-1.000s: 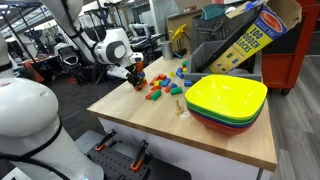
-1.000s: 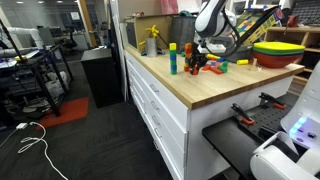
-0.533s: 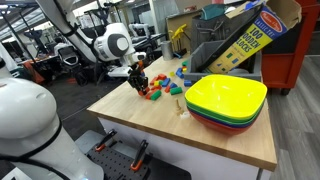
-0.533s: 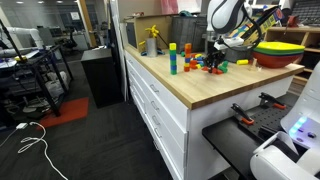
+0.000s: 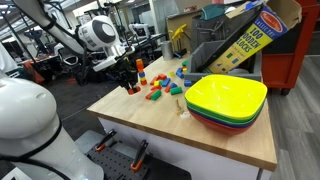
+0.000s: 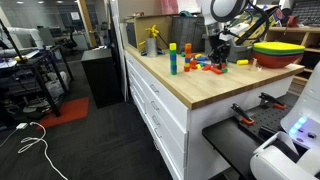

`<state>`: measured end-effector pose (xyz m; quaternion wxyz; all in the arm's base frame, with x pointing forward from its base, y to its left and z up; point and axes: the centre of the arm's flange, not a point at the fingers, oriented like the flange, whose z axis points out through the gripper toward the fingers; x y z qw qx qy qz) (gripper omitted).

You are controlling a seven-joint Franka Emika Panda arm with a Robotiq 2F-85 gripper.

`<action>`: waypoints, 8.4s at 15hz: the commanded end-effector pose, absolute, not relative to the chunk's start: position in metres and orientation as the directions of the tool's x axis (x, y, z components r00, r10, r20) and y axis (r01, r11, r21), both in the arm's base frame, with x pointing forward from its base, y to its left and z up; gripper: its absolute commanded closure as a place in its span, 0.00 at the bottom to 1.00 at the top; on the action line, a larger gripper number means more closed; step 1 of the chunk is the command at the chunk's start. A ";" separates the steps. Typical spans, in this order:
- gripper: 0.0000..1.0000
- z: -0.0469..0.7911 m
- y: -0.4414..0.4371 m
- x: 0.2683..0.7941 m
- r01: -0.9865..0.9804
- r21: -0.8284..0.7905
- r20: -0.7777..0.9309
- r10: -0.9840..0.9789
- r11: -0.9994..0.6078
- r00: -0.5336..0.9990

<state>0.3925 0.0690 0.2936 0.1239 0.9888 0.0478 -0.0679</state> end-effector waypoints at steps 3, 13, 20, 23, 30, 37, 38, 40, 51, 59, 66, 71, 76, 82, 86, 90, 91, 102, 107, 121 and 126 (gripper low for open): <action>0.91 0.301 0.094 0.383 0.244 0.341 -0.262 0.157 -0.908 0.952; 0.91 0.286 0.134 0.373 0.438 0.464 -0.312 0.321 -0.770 0.894; 0.91 0.277 0.157 0.367 0.536 0.526 -0.348 0.408 -0.661 0.844; 0.91 0.275 0.163 0.367 0.555 0.540 -0.352 0.429 -0.633 0.832; 0.91 0.270 0.166 0.369 0.584 0.575 -0.366 0.458 -0.573 0.810; 0.91 0.266 0.163 0.375 0.615 0.591 -0.385 0.488 -0.521 0.783; 0.91 0.266 0.164 0.375 0.614 0.586 -0.380 0.491 -0.528 0.784; 0.91 0.268 0.167 0.378 0.593 0.524 -0.351 0.479 -0.612 0.805; 0.91 0.312 0.176 0.380 0.212 0.028 -0.297 0.194 -0.977 0.935; 0.91 0.320 0.136 0.429 -0.202 -0.234 -0.382 -0.101 -0.951 0.919; 0.91 0.302 0.108 0.453 -0.531 -0.268 -0.547 -0.327 -0.804 0.771; 0.91 0.277 0.090 0.465 -0.716 -0.200 -0.625 -0.476 -0.669 0.619; 0.91 0.259 0.076 0.470 -0.787 -0.147 -0.667 -0.528 -0.599 0.526; 0.91 0.242 0.066 0.468 -0.816 -0.114 -0.702 -0.535 -0.567 0.470; 0.91 0.234 0.063 0.465 -0.823 -0.099 -0.720 -0.530 -0.560 0.447; 0.91 0.231 0.063 0.460 -0.833 -0.082 -0.759 -0.508 -0.546 0.408; 0.91 0.231 0.062 0.459 -0.838 -0.080 -0.769 -0.501 -0.540 0.396; 0.91 0.223 0.058 0.453 -0.860 -0.055 -0.824 -0.463 -0.508 0.326; 0.91 0.215 0.059 0.450 -0.865 -0.039 -0.840 -0.453 -0.500 0.299; 0.91 0.205 0.061 0.448 -0.872 -0.001 -0.910 -0.361 -0.490 0.204; 0.91 0.203 0.061 0.451 -0.872 -0.004 -0.914 -0.351 -0.489 0.201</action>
